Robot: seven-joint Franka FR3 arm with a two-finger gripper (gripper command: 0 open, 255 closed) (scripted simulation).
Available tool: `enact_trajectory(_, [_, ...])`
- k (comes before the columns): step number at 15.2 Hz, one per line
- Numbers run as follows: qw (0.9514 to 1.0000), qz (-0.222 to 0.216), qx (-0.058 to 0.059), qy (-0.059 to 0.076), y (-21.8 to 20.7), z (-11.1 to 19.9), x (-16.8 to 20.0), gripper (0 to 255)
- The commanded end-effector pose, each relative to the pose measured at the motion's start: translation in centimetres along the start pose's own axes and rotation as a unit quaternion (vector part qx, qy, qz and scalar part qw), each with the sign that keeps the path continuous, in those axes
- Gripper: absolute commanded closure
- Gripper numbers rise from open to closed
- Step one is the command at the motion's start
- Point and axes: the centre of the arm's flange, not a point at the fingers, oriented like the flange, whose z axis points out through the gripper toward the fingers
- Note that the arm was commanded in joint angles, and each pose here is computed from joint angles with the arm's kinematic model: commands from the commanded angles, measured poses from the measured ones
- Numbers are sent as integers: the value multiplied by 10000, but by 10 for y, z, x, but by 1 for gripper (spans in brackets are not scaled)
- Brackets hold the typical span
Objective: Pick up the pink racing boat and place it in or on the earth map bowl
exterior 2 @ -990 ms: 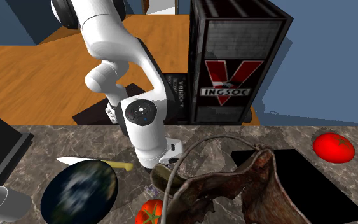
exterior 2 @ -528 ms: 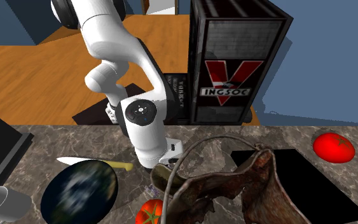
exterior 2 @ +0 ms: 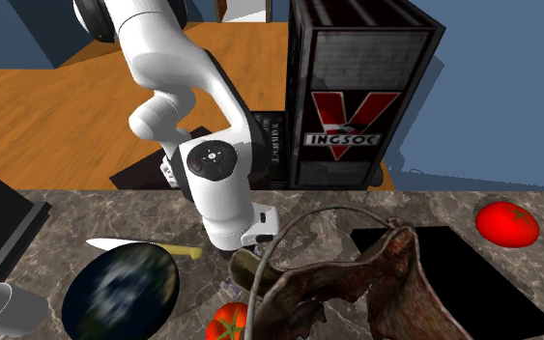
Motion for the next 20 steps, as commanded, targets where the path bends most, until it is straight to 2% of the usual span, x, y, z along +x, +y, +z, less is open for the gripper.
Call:
enact_trajectory(1, [10000, 1, 2, 0, 1, -10, -1, 255])
enact_trajectory(20, [10000, 1, 2, 0, 12, -110, -5, 255])
